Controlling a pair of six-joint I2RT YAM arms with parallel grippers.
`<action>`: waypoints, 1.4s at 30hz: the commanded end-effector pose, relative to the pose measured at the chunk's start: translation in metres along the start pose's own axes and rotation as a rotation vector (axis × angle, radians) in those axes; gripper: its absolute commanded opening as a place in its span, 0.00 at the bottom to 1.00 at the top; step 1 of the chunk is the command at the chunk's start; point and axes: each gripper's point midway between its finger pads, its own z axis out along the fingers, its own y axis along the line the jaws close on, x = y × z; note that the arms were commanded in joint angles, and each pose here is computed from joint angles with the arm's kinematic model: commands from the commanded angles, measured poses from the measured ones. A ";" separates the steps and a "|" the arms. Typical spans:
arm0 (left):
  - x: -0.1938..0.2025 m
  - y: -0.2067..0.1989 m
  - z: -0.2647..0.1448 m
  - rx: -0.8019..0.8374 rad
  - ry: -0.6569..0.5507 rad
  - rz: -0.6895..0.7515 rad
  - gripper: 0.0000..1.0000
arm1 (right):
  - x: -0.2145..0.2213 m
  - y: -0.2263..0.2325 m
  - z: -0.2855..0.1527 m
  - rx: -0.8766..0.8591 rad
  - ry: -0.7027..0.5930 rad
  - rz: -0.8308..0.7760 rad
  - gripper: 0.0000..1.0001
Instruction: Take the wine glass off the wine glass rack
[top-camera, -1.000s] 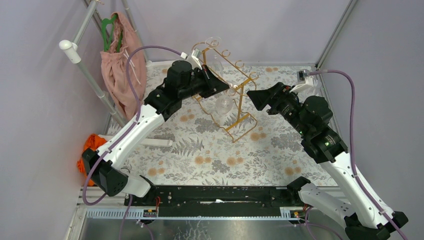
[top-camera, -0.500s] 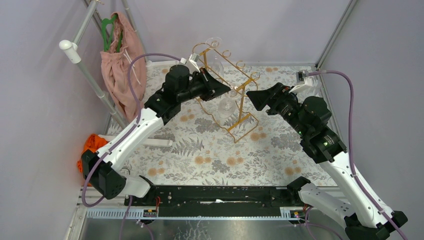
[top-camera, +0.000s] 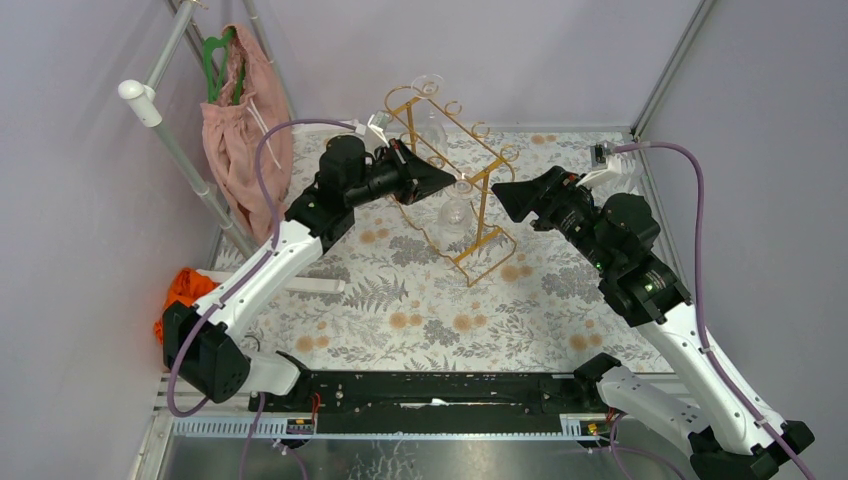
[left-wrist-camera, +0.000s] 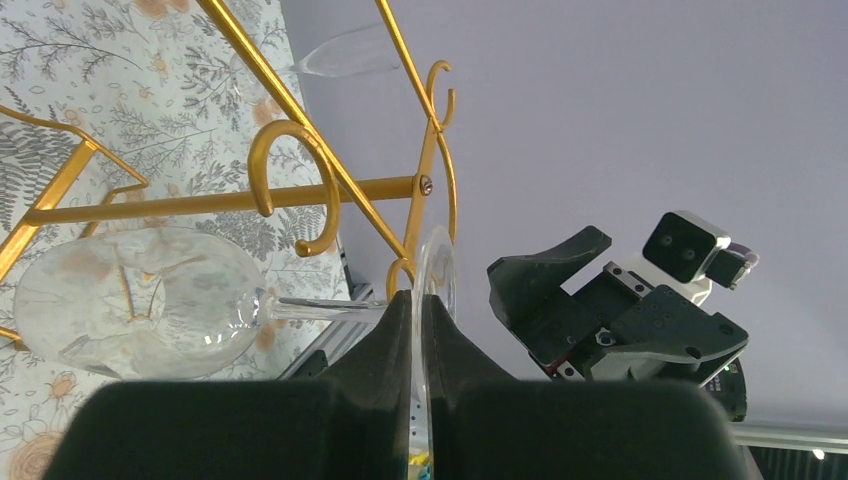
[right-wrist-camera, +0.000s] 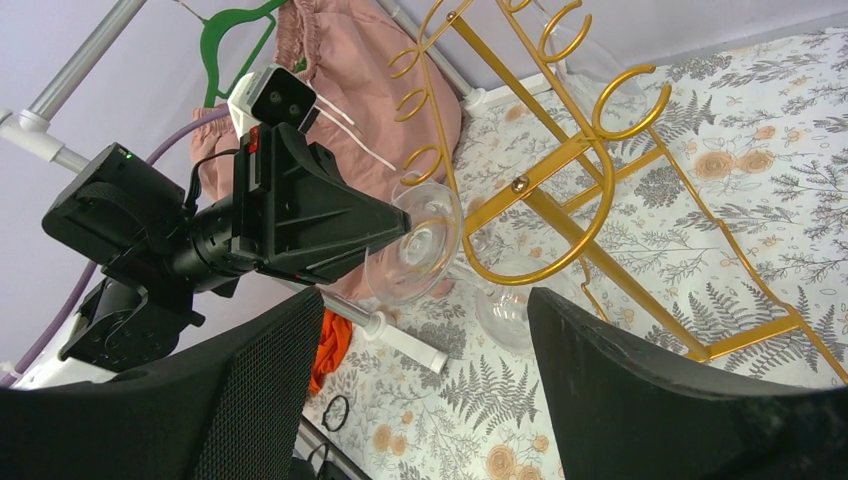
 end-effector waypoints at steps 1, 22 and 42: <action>0.002 -0.015 0.001 0.088 0.035 -0.006 0.00 | -0.014 0.014 -0.001 -0.048 -0.050 0.000 0.83; -0.013 -0.035 0.000 0.119 0.015 0.000 0.00 | -0.010 0.015 0.002 -0.058 -0.036 0.010 0.83; -0.015 -0.060 -0.014 0.145 -0.006 0.030 0.00 | -0.007 0.012 0.002 -0.053 -0.034 0.012 0.83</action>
